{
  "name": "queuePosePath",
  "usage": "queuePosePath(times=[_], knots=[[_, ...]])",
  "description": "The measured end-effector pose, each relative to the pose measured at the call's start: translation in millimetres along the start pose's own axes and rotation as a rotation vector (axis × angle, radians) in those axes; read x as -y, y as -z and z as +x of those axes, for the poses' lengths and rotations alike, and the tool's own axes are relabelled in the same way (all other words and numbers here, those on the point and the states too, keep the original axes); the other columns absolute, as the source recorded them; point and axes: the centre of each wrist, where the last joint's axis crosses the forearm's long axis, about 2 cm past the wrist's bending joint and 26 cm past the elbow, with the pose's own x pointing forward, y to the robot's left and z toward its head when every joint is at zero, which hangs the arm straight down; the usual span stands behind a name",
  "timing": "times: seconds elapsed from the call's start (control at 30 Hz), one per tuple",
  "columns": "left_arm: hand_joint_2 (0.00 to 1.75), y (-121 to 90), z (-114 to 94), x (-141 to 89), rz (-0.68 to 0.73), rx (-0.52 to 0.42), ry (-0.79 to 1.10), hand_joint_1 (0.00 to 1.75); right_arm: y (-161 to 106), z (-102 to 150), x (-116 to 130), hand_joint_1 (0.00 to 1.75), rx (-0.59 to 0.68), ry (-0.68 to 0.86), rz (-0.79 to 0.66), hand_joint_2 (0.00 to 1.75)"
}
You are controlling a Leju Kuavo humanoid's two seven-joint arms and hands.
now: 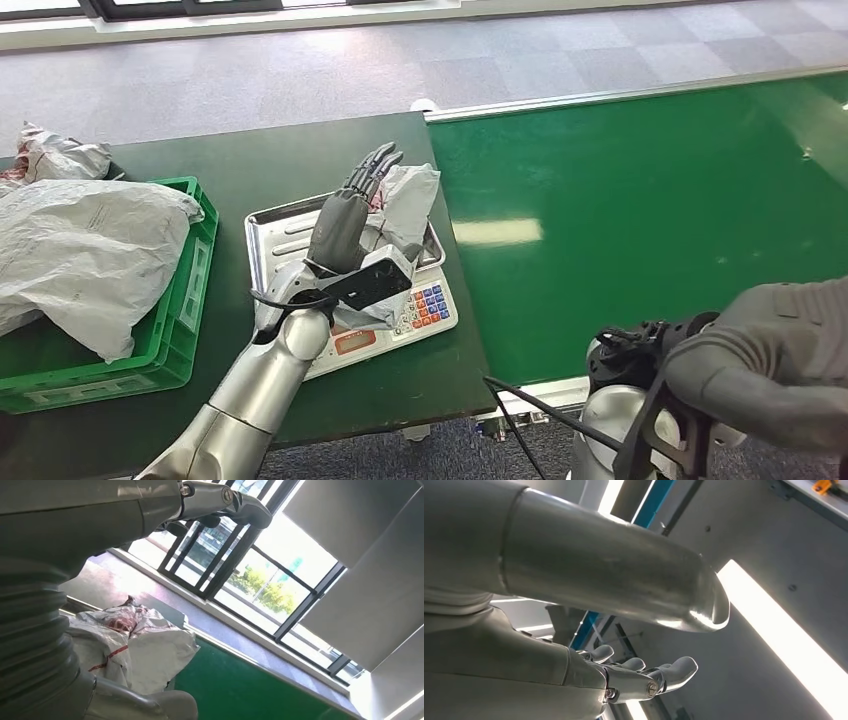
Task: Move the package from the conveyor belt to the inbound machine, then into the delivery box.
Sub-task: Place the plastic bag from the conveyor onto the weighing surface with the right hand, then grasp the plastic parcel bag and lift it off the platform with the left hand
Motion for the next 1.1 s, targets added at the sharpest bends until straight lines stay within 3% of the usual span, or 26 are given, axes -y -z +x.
queuePosePath(times=[0.03, 0.27, 0.63, 0.8, 1.0, 1.1], knots=[[1.75, 1.7, -1.8, 0.1, -0.011, -0.009, 0.015, 0.00, 0.9, 0.8, 0.5, 0.00, 0.003, 0.002, -0.003, 1.75], [1.75, 26.2, -23.2, -1.6, -0.269, -0.154, 0.310, 0.00, 2.9, 9.4, -5.4, 0.00, 0.010, 0.049, -0.008, 1.75], [1.75, 31.9, -49.6, -10.5, -0.696, -0.383, 0.410, 0.00, -2.5, 10.9, -13.9, 0.00, -0.003, 0.076, 0.019, 1.75], [1.75, 35.3, -52.3, -16.6, -0.747, -0.441, 0.450, 0.00, -3.8, 11.6, -16.1, 0.00, -0.005, 0.082, 0.026, 1.75], [1.75, 38.5, -57.7, -28.6, -0.733, -0.694, 0.624, 0.00, -4.3, 11.7, -16.7, 0.00, 0.007, 0.071, 0.039, 1.75], [1.75, 38.2, -63.4, -37.0, -0.711, -0.760, 0.660, 0.07, -4.2, 12.1, -17.0, 0.00, 0.008, 0.073, 0.039, 1.75]])
